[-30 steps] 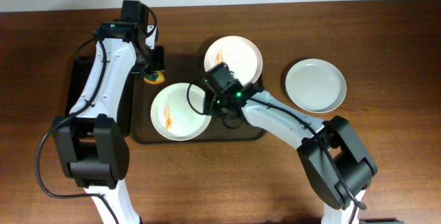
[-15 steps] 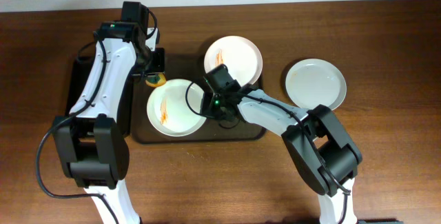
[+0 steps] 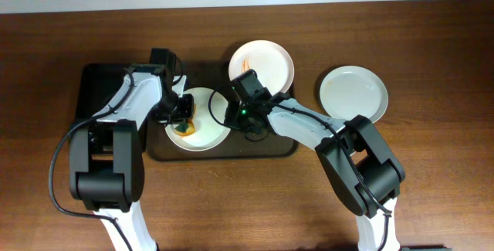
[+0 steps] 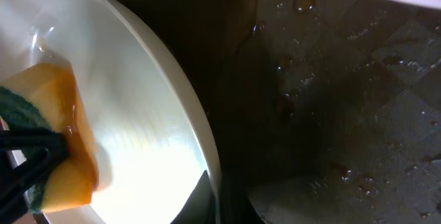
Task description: Clean dirty plates on tray and stack at the side
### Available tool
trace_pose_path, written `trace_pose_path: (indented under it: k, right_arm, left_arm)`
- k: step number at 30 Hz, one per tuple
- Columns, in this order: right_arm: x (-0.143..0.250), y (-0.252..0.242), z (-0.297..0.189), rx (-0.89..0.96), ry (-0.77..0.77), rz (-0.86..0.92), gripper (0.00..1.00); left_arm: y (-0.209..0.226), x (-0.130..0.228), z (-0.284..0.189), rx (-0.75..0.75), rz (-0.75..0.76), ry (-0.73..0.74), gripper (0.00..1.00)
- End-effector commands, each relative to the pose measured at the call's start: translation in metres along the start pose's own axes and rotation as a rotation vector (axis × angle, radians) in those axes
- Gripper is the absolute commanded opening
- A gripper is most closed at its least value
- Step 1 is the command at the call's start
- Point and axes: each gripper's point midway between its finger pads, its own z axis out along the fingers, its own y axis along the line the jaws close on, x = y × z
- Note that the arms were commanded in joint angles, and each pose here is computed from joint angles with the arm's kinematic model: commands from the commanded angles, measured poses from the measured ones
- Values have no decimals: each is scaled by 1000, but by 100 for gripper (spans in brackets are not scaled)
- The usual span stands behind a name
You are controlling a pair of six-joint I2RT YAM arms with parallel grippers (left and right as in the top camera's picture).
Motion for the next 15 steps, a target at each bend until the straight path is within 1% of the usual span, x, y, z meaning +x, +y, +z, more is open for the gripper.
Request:
trace_pose_path:
  k: [1,2,3,7,8,10,11,13,14,15]
  right_arm:
    - [2,-11,10,21,17,23,4]
    - [1,-11,10,20,16,22,4]
    - [2,-10,10,16,18,22,4]
    - [2,-9,10,14,19,19,4]
    - [2,-9,10,12,18,18,4]
    - [1,-9,10,11,18,18,4]
    - [2,-9,10,12,18,18,4]
    - [2,-9,10,12,18,18,4]
    - [2,-9,10,12,18,18,4]
    - [1,-9,10,12,18,18,4]
  left_arm:
    - [4,26,18,3,-2,79,1]
    - [4,31,19,5,-6,98,1]
    - [-2,38,19,41,-5,126,0]
    - [-43,48,10,304,159,149,1]
    - [-43,48,10,300,165,145,1]
    - [-34,42,14,247,171,126,1]
    - [-26,39,16,196,155,116,1]
    - [2,27,20,28,57,79,1]
    - [27,14,19,-125,-28,19,0]
    - [37,6,18,-189,-69,-20,1]
